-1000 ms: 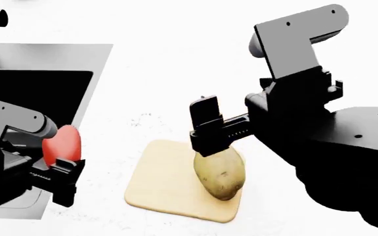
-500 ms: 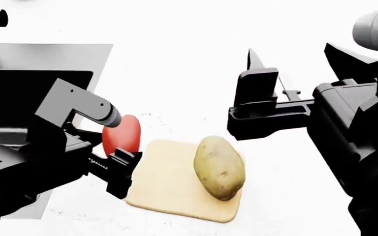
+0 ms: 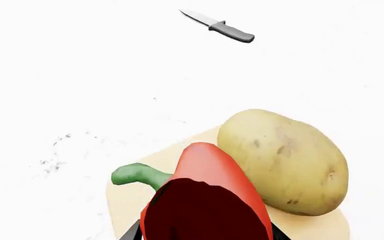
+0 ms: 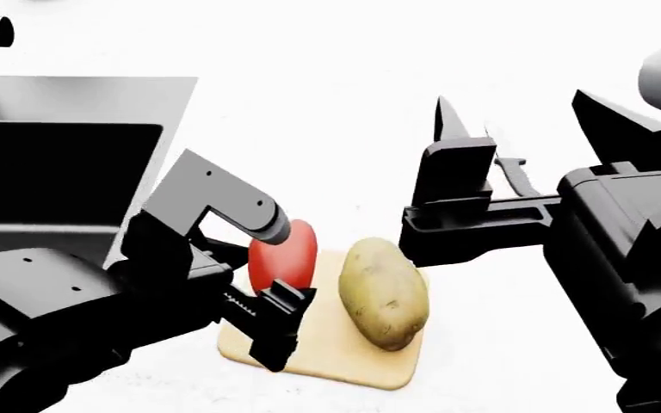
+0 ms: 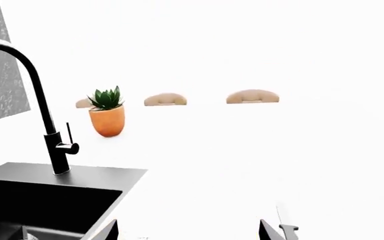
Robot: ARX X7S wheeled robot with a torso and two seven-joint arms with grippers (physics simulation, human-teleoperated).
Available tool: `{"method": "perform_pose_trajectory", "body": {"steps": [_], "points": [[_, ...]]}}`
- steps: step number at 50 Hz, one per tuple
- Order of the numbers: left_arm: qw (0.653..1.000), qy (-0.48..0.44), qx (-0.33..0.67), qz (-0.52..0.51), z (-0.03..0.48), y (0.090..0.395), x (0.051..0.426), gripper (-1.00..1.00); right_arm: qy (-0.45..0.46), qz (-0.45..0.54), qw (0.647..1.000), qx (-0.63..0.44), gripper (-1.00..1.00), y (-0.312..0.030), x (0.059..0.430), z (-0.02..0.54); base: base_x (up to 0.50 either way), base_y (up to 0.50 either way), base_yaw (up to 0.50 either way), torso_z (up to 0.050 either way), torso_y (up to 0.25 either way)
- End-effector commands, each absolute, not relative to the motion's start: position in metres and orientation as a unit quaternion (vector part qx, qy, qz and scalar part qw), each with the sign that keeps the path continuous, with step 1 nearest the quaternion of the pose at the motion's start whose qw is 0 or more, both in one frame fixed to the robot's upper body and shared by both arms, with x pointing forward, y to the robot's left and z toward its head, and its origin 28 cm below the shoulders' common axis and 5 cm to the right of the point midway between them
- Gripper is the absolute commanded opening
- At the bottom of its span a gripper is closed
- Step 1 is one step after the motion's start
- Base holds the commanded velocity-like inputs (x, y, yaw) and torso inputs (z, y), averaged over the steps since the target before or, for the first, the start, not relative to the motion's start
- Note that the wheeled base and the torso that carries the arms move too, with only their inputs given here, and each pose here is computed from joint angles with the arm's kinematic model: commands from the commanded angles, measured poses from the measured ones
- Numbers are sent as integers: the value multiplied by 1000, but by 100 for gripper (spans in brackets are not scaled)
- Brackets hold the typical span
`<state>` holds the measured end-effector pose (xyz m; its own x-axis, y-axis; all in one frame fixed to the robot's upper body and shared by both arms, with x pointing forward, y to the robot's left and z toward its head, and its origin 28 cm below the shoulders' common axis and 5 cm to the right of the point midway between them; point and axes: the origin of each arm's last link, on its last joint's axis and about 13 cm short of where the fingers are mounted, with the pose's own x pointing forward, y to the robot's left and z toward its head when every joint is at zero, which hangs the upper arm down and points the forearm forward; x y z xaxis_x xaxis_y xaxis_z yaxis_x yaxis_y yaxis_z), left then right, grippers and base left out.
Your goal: Pick the vegetables from the sink and place them on the cutting board.
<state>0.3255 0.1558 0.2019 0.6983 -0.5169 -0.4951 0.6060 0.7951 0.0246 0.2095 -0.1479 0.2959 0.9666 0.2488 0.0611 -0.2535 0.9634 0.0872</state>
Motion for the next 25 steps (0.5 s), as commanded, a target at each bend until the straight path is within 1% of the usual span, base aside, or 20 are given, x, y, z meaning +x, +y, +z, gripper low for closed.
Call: {"method": "perform_pose_trajectory", "body": {"steps": [1,13,25], "points": [[910,253,111,-309,192,146,328,-100,-3,148,989,27,100,-151,210,291,0,0,0,0,0],[900,271,146,-309,179,137,339,-100,3,156,987,28,100,-150,212,288,0,0,0,0,0],[910,270,145,-281,182,144,344,-100,5,161,987,26,100,-148,212,288,0,0,0,0,1]]}}
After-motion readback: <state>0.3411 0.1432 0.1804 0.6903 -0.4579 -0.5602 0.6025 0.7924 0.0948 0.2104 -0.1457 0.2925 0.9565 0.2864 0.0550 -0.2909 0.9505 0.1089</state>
